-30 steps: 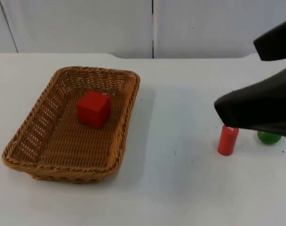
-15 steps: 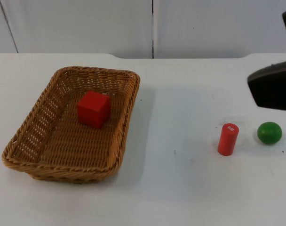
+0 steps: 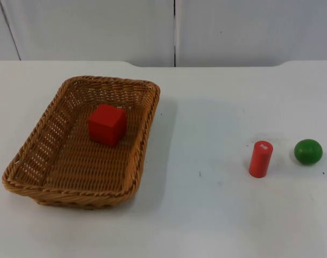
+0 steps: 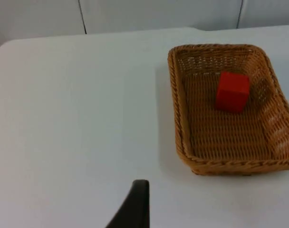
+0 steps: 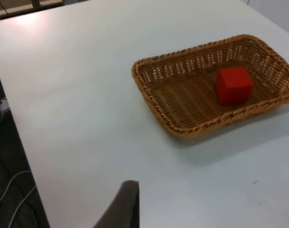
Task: Pick up the basket with the left hand and place the object to the left of the red cylinder into the basket with the right hand.
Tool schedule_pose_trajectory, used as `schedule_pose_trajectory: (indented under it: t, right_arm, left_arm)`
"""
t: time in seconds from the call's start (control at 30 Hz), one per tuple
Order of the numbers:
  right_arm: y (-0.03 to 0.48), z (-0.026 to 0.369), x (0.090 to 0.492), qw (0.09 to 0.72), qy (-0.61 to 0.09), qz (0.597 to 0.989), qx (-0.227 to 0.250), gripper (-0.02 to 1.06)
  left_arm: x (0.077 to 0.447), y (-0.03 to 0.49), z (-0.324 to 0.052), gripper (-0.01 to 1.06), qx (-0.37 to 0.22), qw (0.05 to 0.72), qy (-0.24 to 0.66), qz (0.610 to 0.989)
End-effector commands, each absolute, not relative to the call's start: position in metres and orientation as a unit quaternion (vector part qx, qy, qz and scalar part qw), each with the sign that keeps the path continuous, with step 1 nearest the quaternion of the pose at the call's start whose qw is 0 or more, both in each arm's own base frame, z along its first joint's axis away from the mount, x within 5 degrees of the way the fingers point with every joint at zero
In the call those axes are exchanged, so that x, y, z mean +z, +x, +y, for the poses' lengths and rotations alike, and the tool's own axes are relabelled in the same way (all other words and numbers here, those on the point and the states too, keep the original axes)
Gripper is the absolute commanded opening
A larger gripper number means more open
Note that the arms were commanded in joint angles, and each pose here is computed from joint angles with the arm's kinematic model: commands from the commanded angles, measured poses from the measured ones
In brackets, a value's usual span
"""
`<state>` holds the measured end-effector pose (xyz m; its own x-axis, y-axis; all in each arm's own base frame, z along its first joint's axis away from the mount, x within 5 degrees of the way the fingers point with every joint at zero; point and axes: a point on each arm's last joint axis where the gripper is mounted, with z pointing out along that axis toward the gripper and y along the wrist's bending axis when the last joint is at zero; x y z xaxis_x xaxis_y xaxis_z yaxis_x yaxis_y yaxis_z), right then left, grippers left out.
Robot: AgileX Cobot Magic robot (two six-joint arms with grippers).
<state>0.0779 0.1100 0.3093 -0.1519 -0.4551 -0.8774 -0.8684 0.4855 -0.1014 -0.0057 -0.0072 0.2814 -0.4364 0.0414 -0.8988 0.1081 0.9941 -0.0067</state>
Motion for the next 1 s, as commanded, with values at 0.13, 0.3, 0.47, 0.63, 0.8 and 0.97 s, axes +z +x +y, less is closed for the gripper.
schedule_pose_trajectory:
  t: [0.13,0.3,0.47,0.63,0.8,0.97]
  right_arm:
    - [0.056,0.086,0.318,0.486,-0.454,0.709,0.235,0.92]
    - [0.047,0.071,0.317,0.483,-0.446,0.719,0.227,0.92]
    - [0.041,0.064,0.316,0.477,-0.443,0.724,0.227,0.92]
    - [0.036,0.059,0.313,0.46,-0.444,0.735,0.227,0.92]
    - [0.028,0.049,0.31,0.447,-0.442,0.744,0.227,0.92]
    - [0.018,0.028,0.308,0.46,-0.411,0.757,0.214,0.92]
  left_arm:
    - [0.275,-0.005,-0.004,0.9,-0.026,0.513,0.025,0.858]
    - [0.275,-0.005,-0.004,0.9,-0.026,0.513,0.025,0.858]
    - [0.275,-0.005,-0.004,0.9,-0.026,0.513,0.025,0.858]
    - [0.275,-0.005,-0.004,0.9,-0.026,0.513,0.025,0.858]
    - [0.275,-0.005,-0.004,0.9,-0.025,0.513,0.026,0.858]
    - [0.275,-0.005,-0.004,1.04,-0.025,0.513,0.026,0.858]
